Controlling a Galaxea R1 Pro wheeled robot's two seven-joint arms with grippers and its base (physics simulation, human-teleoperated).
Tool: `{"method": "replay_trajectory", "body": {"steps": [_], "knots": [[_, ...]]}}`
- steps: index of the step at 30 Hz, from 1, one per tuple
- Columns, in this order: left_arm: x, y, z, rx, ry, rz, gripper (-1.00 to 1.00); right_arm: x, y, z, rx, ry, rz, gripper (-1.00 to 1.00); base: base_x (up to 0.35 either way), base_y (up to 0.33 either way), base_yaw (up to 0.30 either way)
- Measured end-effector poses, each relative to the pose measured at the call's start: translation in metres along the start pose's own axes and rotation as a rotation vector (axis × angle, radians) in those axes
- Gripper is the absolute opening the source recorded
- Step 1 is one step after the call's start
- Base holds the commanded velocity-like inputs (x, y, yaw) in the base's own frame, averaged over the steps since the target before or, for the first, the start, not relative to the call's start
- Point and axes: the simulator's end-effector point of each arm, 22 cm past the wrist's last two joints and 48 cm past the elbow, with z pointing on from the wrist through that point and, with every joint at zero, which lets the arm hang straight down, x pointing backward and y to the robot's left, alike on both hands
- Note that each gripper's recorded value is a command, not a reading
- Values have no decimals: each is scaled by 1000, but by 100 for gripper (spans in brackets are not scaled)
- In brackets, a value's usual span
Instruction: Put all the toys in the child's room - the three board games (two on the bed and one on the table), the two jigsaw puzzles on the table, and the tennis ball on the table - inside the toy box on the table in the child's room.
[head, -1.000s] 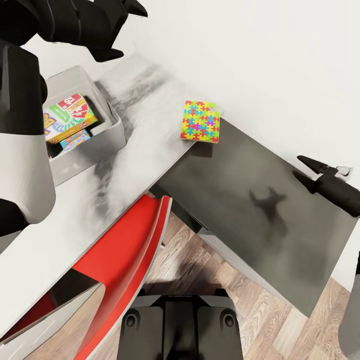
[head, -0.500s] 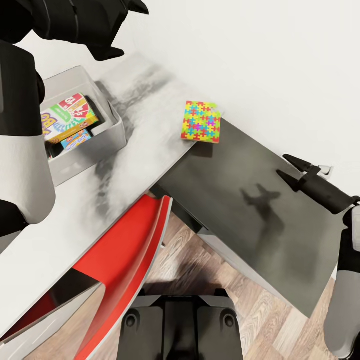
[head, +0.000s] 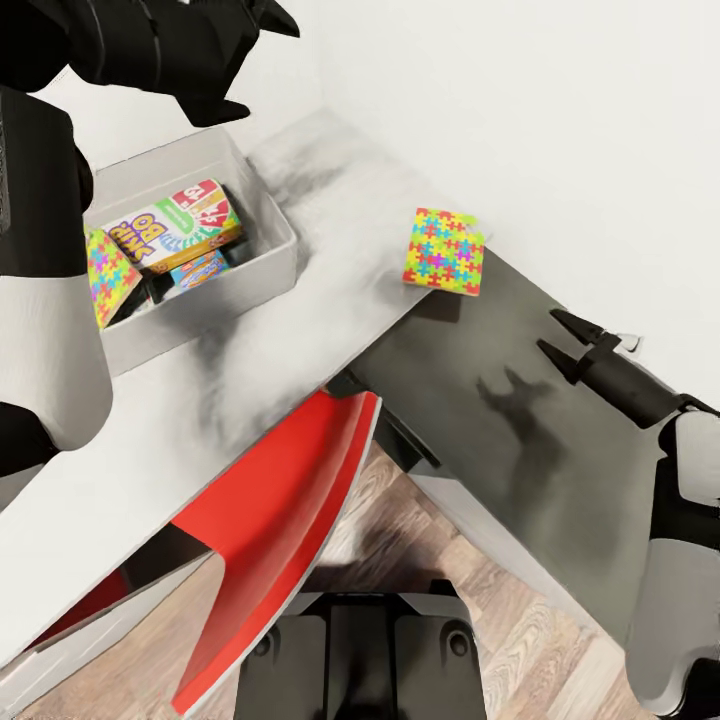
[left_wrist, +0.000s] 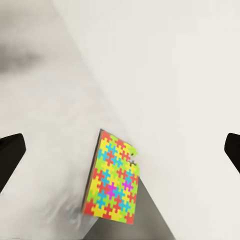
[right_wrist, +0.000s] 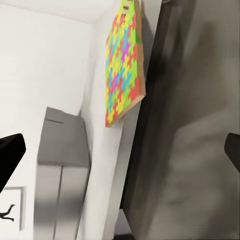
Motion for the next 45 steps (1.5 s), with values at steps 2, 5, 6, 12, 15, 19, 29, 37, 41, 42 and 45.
{"method": "replay_trajectory", "body": {"steps": [2, 5, 6, 12, 15, 19, 29, 37, 41, 42, 45], "knots": [[0, 0, 0, -1, 1, 0, 100, -1, -1, 0, 0, -7, -1, 100, 0, 0, 258], [1, 0, 0, -2, 2, -1, 100, -2, -3, 1, 2, -17, 2, 100, 0, 0, 231], [1, 0, 0, -2, 2, -1, 100, -2, -3, 1, 1, -17, 2, 100, 0, 0, 183], [2, 0, 0, -2, 4, -1, 100, -4, -8, 0, 7, -39, 1, 100, 0, 0, 112], [2, 1, 0, -2, 4, -2, 100, -9, -12, 0, 13, -66, -6, 100, 0, 0, 56], [3, 1, 0, -2, 5, -2, 100, -20, -27, -2, 36, -130, -20, 100, 0, 0, 33], [4, 0, 0, -1, 7, -3, 100, -41, -48, -11, 80, -223, -52, 100, 0, 0, 13], [4, 0, 0, 0, 8, -3, 100, -56, -60, -20, 115, -258, -80, 100, 0, 0, 4], [4, 0, 0, 0, 8, -3, 100, -66, -68, -26, 137, -291, -96, 100, 0, 0, 2], [4, 0, 0, 0, 8, -3, 100, -67, -68, -26, 138, -292, -96, 100, 0, 0, 1], [4, 0, 0, 0, 8, -3, 100, -76, -71, -28, 147, -321, -110, 100, 0, 0, 0]]}}
